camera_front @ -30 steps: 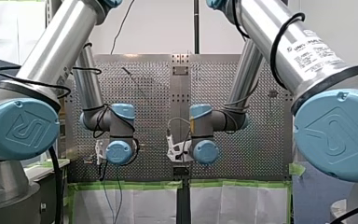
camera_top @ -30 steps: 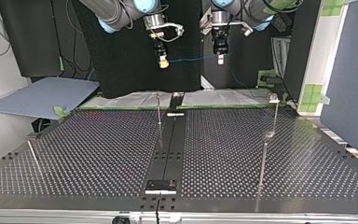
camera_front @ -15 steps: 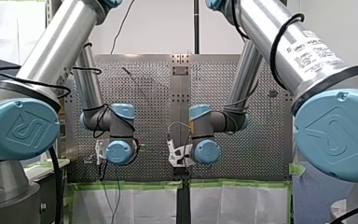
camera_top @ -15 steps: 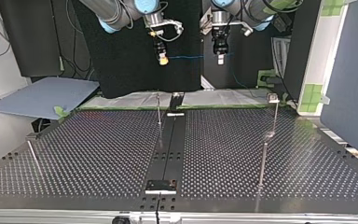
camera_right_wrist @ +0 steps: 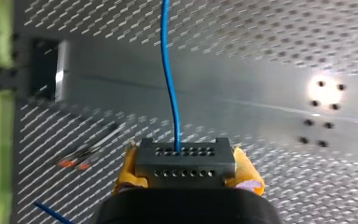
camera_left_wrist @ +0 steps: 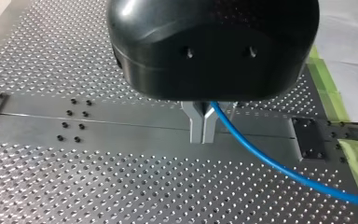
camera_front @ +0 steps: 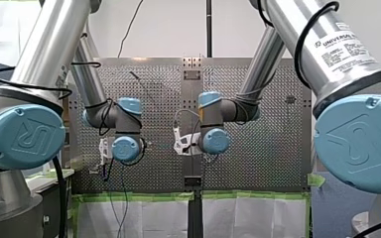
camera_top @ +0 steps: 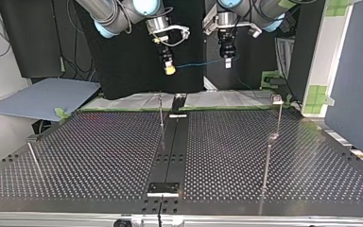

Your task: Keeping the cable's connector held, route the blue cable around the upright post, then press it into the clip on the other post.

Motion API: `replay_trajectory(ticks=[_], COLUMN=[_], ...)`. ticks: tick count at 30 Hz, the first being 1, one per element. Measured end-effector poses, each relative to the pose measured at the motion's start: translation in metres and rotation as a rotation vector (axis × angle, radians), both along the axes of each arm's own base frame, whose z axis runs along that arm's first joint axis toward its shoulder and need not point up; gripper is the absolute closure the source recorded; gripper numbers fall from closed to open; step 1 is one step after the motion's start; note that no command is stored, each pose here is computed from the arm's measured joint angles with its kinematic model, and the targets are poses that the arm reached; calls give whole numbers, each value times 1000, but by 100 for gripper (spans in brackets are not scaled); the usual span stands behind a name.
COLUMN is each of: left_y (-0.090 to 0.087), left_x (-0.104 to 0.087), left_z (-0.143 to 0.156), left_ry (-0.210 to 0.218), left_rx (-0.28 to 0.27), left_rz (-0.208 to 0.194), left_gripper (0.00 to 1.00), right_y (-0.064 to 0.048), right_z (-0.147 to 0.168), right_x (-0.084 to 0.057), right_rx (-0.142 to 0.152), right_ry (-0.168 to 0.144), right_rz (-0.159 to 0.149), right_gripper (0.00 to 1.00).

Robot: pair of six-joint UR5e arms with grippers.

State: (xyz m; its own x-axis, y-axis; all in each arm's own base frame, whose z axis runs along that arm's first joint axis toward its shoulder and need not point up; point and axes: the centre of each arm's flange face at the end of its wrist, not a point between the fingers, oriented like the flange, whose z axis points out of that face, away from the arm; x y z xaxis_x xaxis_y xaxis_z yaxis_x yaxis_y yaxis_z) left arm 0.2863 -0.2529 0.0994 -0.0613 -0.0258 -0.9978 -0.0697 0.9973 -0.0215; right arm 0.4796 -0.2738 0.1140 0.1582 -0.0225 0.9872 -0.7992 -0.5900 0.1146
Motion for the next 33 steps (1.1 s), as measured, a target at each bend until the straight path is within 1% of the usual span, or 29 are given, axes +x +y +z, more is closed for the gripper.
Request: replay_trajectory(ticks=[3, 6, 12, 16, 22, 29, 33], left_y=[2, 5, 11, 11, 7, 6, 8], left_x=[0, 0, 1, 10, 30, 50, 59], left_z=[7, 16, 34, 52, 91, 144, 175], left_ry=[-1, -1, -6, -28, -82, -154, -193], left_rx=[-4, -10, -27, -42, -75, -136, -160], left_rz=[9, 24, 47, 57, 71, 91, 100], left_gripper=[100, 100, 100, 100, 100, 100, 100], right_y=[-5, -9, -17, -19, -26, -35, -41], right_z=[19, 41, 87, 113, 131, 151, 166], right_x=[5, 9, 15, 16, 20, 30, 37], right_rx=[-14, -32, -63, -77, -80, -85, -89], right_ry=[-43, -76, -120, -137, -147, -163, -180], right_rz=[12, 16, 20, 22, 28, 48, 65], right_gripper=[100, 100, 100, 100, 100, 100, 100])
